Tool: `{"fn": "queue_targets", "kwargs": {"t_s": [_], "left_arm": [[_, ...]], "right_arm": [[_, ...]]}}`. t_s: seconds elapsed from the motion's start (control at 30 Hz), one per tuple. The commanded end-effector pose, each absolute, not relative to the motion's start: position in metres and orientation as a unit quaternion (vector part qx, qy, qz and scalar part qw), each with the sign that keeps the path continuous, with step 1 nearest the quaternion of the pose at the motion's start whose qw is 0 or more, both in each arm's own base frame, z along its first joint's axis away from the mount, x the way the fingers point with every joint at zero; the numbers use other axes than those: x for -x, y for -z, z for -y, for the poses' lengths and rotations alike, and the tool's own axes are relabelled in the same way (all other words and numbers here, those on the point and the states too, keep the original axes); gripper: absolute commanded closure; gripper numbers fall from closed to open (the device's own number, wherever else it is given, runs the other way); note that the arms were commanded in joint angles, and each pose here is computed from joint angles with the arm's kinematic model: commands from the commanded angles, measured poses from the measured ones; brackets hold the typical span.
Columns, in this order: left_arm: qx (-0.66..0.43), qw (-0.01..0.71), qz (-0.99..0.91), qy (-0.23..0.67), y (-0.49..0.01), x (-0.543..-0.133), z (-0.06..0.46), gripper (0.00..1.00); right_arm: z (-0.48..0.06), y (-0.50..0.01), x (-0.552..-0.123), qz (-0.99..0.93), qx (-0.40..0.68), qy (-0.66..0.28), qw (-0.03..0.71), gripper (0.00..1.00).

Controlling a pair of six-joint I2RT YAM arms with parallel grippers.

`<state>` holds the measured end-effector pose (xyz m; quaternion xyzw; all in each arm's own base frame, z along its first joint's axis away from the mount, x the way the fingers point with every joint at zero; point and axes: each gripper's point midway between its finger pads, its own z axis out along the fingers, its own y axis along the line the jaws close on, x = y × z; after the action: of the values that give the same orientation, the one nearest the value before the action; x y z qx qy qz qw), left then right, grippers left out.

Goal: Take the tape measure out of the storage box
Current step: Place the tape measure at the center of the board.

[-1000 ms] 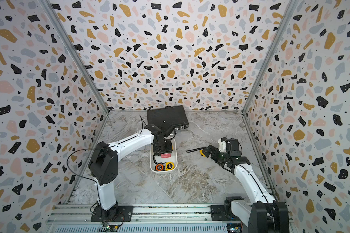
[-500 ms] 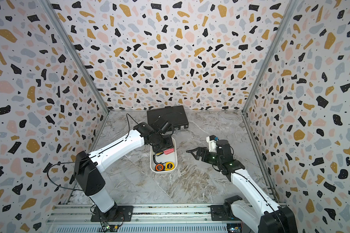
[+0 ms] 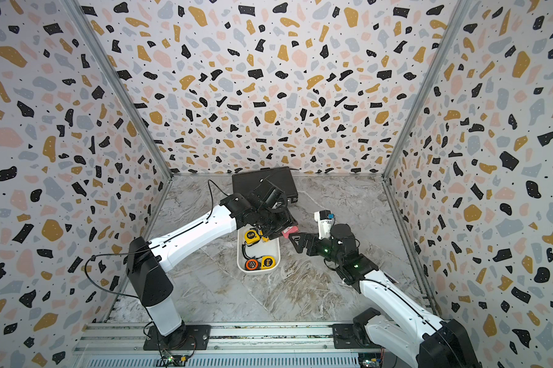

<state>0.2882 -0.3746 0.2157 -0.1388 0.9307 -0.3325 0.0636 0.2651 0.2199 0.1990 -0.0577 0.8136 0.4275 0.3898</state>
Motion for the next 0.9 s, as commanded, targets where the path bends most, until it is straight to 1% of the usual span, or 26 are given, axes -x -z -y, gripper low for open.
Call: {"fn": "queue_targets", "kwargs": {"t_s": [0.0, 0.07, 0.13, 0.2, 0.37, 0.47, 0.57, 0.63, 0.67, 0.73, 0.77, 0.8, 0.83, 0.87], "left_arm": [[0.139, 0.051, -0.918, 0.369, -0.226, -0.283, 0.389, 1.00], [0.138, 0.043, -0.915, 0.377, -0.227, -0.279, 0.393, 1.00], [0.137, 0.036, -0.913, 0.383, -0.228, -0.275, 0.396, 1.00], [0.137, 0.031, -0.913, 0.384, -0.227, -0.273, 0.397, 1.00], [0.136, 0.024, -0.914, 0.381, -0.224, -0.268, 0.396, 1.00], [0.137, 0.024, -0.914, 0.380, -0.221, -0.268, 0.395, 1.00], [0.135, 0.023, -0.915, 0.380, -0.219, -0.268, 0.396, 1.00], [0.131, 0.028, -0.916, 0.378, -0.218, -0.269, 0.396, 1.00], [0.126, 0.031, -0.919, 0.373, -0.217, -0.270, 0.394, 0.85], [0.115, 0.042, -0.926, 0.356, -0.214, -0.271, 0.388, 0.50], [0.110, 0.051, -0.932, 0.342, -0.212, -0.272, 0.382, 0.35], [0.106, 0.058, -0.937, 0.328, -0.210, -0.273, 0.374, 0.22], [0.102, 0.067, -0.942, 0.311, -0.207, -0.275, 0.365, 0.11], [0.098, 0.074, -0.948, 0.295, -0.205, -0.276, 0.355, 0.04]], "right_arm": [[-0.221, -0.211, -0.273, -0.797, 0.061, -0.427, 0.424, 0.02], [-0.222, -0.210, -0.275, -0.796, 0.060, -0.426, 0.425, 0.06], [-0.222, -0.209, -0.277, -0.795, 0.057, -0.426, 0.427, 0.14], [-0.223, -0.210, -0.277, -0.792, 0.056, -0.429, 0.430, 0.24], [-0.224, -0.213, -0.279, -0.788, 0.052, -0.435, 0.432, 0.57], [-0.225, -0.212, -0.279, -0.789, 0.051, -0.437, 0.428, 0.73], [-0.225, -0.210, -0.278, -0.791, 0.049, -0.438, 0.424, 0.85], [-0.225, -0.207, -0.278, -0.794, 0.045, -0.437, 0.420, 0.90], [-0.225, -0.205, -0.278, -0.796, 0.044, -0.436, 0.418, 0.92], [-0.225, -0.200, -0.279, -0.800, 0.038, -0.434, 0.412, 0.93], [-0.225, -0.196, -0.279, -0.804, 0.037, -0.434, 0.406, 0.94], [-0.227, -0.193, -0.279, -0.806, 0.037, -0.436, 0.399, 0.95], [-0.228, -0.188, -0.279, -0.809, 0.033, -0.437, 0.391, 0.95], [-0.230, -0.183, -0.279, -0.813, 0.030, -0.440, 0.381, 0.95]]}}
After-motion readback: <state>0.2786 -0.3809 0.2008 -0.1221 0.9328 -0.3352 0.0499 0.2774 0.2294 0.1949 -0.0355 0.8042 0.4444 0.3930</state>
